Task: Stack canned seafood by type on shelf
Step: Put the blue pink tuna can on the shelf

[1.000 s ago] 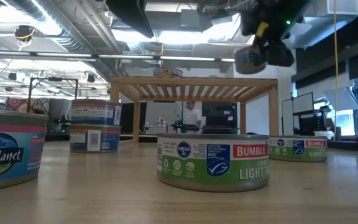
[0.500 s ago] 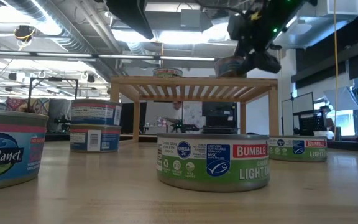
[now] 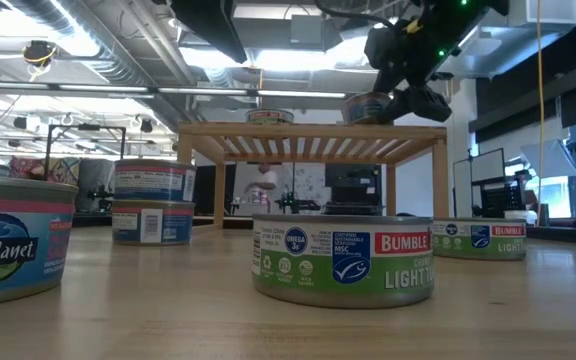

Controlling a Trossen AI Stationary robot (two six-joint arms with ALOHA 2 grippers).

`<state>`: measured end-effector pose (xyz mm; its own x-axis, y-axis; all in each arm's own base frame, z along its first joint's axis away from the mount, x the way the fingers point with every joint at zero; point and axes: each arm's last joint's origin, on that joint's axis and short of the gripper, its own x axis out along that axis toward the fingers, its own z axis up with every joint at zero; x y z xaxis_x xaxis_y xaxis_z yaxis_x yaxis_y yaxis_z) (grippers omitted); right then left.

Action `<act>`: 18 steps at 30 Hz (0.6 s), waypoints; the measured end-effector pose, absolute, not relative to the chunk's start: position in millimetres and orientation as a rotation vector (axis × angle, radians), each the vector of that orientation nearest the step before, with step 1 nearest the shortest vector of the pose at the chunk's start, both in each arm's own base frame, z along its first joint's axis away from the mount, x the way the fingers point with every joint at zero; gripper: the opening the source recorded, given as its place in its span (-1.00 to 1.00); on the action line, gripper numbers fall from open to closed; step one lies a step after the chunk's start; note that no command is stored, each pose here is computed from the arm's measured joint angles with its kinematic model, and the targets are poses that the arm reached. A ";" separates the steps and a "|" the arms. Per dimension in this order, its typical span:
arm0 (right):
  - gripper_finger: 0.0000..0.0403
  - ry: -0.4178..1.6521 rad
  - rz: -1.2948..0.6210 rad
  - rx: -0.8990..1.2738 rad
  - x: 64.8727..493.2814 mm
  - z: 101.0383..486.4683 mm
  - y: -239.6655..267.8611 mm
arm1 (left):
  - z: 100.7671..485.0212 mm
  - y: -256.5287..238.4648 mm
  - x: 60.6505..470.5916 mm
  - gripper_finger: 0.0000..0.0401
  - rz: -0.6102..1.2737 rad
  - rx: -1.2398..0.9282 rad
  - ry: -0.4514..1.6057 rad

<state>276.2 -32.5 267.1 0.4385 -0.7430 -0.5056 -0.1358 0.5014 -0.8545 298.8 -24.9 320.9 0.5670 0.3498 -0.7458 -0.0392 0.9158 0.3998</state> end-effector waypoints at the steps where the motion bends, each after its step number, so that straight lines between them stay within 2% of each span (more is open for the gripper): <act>1: 0.11 1.074 -0.468 -0.999 276.1 267.1 -32.5 | 320.9 -24.9 298.8 -0.25 0.234 0.360 0.945; 12: 0.37 1.069 -0.444 -0.989 276.3 266.3 -31.7 | 320.9 -24.9 298.7 -0.25 0.234 0.360 0.946; 18: 0.41 1.071 -0.467 -0.988 276.5 269.8 -32.0 | 320.9 -24.9 298.7 -0.25 0.234 0.360 0.946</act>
